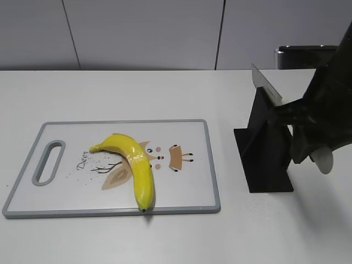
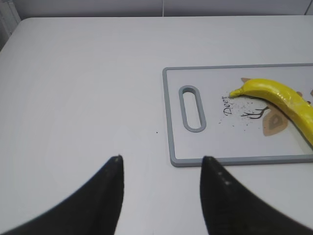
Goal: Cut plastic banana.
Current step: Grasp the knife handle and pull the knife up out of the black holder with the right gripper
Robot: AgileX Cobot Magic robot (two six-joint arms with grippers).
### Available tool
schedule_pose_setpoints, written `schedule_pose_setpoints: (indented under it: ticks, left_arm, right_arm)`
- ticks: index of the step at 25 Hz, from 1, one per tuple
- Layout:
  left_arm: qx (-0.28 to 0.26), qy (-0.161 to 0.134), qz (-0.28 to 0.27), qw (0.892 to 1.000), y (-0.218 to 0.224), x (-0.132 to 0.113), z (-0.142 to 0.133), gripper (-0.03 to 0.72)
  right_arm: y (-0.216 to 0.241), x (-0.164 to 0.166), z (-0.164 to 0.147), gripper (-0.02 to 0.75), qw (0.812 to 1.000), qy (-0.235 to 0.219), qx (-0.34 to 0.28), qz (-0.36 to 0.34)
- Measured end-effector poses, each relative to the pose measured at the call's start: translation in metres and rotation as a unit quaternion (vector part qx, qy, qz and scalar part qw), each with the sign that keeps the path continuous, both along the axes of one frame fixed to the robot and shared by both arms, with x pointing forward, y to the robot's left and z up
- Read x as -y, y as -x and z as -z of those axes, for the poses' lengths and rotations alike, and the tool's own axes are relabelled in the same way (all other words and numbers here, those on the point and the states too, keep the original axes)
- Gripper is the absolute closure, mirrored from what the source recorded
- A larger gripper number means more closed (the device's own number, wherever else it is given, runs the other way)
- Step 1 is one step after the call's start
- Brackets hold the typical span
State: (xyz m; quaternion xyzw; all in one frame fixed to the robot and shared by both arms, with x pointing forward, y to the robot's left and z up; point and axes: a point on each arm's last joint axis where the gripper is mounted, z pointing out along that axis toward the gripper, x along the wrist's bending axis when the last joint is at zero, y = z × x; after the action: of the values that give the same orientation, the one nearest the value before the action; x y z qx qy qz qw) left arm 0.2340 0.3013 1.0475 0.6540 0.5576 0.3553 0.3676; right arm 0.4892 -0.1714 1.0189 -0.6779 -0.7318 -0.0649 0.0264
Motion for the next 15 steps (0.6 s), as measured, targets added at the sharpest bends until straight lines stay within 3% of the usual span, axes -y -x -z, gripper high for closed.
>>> schedule_pose_setpoints:
  ticks: [15]
  left_arm:
    - [0.0, 0.0, 0.0, 1.0, 0.0, 0.0, 0.0, 0.199]
  right_arm:
    - [0.012, 0.009, -0.05, 0.546, 0.995, -0.023, 0.093, 0.004]
